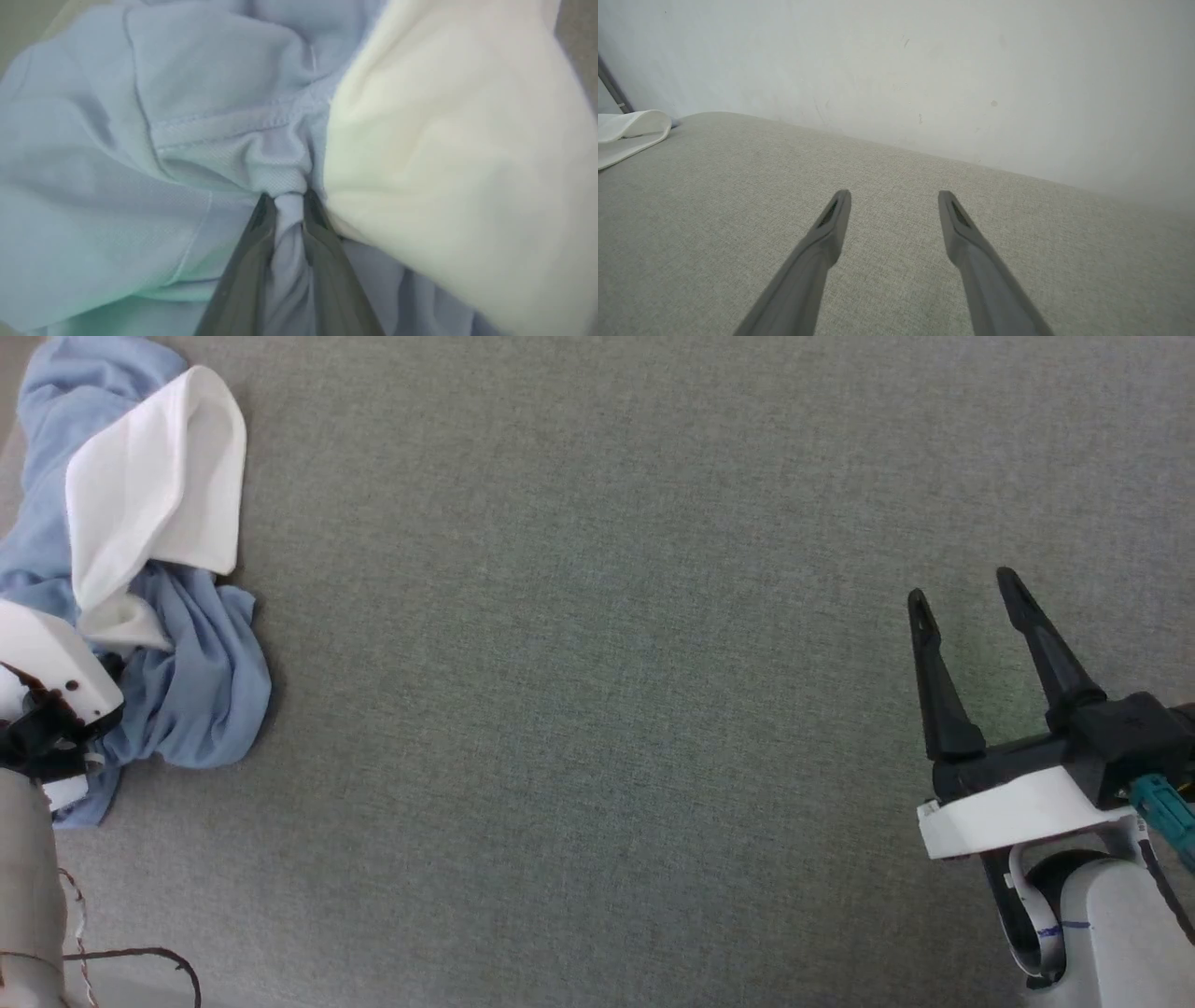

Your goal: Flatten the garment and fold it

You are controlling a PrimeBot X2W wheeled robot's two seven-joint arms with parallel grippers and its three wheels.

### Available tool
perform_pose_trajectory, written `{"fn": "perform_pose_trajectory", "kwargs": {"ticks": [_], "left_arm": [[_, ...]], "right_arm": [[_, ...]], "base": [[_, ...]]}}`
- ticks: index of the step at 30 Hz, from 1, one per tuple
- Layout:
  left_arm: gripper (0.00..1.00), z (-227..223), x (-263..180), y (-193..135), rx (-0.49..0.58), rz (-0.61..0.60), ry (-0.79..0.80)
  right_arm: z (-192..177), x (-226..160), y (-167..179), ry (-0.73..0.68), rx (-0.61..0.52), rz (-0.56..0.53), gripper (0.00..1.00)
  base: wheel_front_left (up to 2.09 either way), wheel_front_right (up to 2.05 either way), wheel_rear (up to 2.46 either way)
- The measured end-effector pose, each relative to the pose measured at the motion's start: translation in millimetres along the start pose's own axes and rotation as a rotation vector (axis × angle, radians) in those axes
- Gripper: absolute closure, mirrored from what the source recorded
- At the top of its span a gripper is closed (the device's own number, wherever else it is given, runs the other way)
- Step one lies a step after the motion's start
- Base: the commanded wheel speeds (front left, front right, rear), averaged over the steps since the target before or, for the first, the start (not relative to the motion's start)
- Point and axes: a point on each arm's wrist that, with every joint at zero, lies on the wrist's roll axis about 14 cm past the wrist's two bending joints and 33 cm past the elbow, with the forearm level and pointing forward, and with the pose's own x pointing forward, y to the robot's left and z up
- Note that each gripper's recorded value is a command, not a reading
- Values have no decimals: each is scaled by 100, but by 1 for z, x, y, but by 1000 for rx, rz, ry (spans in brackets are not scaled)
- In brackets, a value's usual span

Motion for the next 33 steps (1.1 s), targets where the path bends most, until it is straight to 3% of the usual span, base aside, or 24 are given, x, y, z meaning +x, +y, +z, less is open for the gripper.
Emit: {"fn": "perform_pose_trajectory", "kwargs": {"ticks": [7, 12, 19, 25, 33], "left_arm": [[100, 37, -19, -3, 93, 25, -210], [100, 108, -68, -14, 200, 21, -558], [100, 187, -169, -60, 296, -81, -1046], [100, 213, -250, -116, 322, -244, -1347], [100, 184, -315, -235, 333, -620, -1491]], "right_arm": [[15, -6, 0, -37, -6, -8, 0], [31, -15, -1, -73, -8, -22, 0], [54, -35, -7, -128, -3, -56, 0], [71, -58, -22, -163, -14, -116, 0], [79, -102, -58, -172, -30, -253, 0]], "base": [[0, 0, 0], [0, 0, 0], [0, 0, 0], [0, 0, 0], [0, 0, 0]]}}
